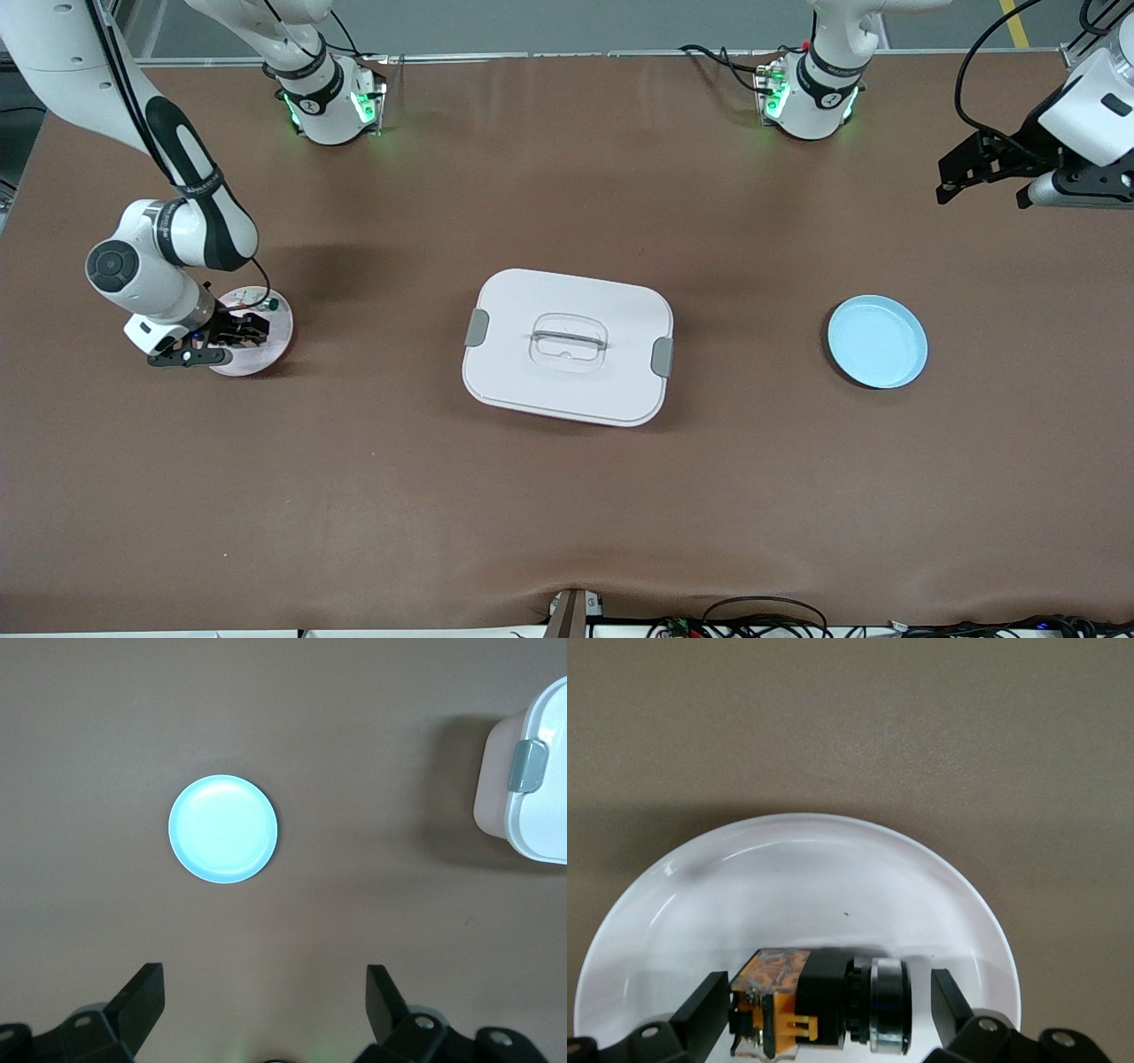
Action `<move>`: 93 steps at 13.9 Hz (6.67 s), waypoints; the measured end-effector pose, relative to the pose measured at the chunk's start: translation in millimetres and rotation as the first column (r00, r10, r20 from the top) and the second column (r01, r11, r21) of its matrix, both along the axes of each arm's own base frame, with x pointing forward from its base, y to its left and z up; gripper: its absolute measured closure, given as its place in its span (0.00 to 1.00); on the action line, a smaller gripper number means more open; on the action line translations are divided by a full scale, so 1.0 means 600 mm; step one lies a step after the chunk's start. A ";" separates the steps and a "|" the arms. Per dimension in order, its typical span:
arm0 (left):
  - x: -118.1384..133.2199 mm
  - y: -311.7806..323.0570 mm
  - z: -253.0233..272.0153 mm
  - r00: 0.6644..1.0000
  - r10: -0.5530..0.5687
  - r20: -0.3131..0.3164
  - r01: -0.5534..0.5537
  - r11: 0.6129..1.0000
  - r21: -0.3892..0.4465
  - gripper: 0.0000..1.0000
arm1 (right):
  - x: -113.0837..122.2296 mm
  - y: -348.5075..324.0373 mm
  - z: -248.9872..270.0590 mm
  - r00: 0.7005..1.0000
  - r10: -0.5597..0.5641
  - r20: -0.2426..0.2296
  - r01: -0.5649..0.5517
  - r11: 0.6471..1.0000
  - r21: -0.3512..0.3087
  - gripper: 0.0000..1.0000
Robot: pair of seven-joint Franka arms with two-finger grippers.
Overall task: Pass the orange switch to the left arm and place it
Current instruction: 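Close the right gripper on the orange switch and lift it, then carry the switch over the white box while the left gripper approaches, then grasp the switch with the left gripper beside the right gripper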
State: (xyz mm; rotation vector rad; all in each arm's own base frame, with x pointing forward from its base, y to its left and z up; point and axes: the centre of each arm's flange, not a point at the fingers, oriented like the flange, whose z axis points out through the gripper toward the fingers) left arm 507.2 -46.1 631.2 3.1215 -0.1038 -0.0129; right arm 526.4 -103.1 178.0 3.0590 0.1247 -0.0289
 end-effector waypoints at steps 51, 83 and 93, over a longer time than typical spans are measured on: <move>0.002 -0.011 0.015 1.000 -0.004 0.016 0.005 0.999 -0.042 0.00 | 0.122 0.635 0.505 0.448 -0.799 -0.402 0.889 0.443 0.110 0.27; 0.055 -0.235 -0.082 0.998 -0.040 -0.039 0.005 0.753 -0.658 0.00 | 0.109 1.031 0.550 -0.280 -0.689 -0.669 0.933 -0.361 -0.019 0.27; 0.122 -0.290 -0.185 0.991 -0.094 0.096 0.133 0.745 -0.654 0.00 | 0.087 1.062 0.583 -0.294 -0.639 -0.710 0.922 -0.386 -0.035 0.27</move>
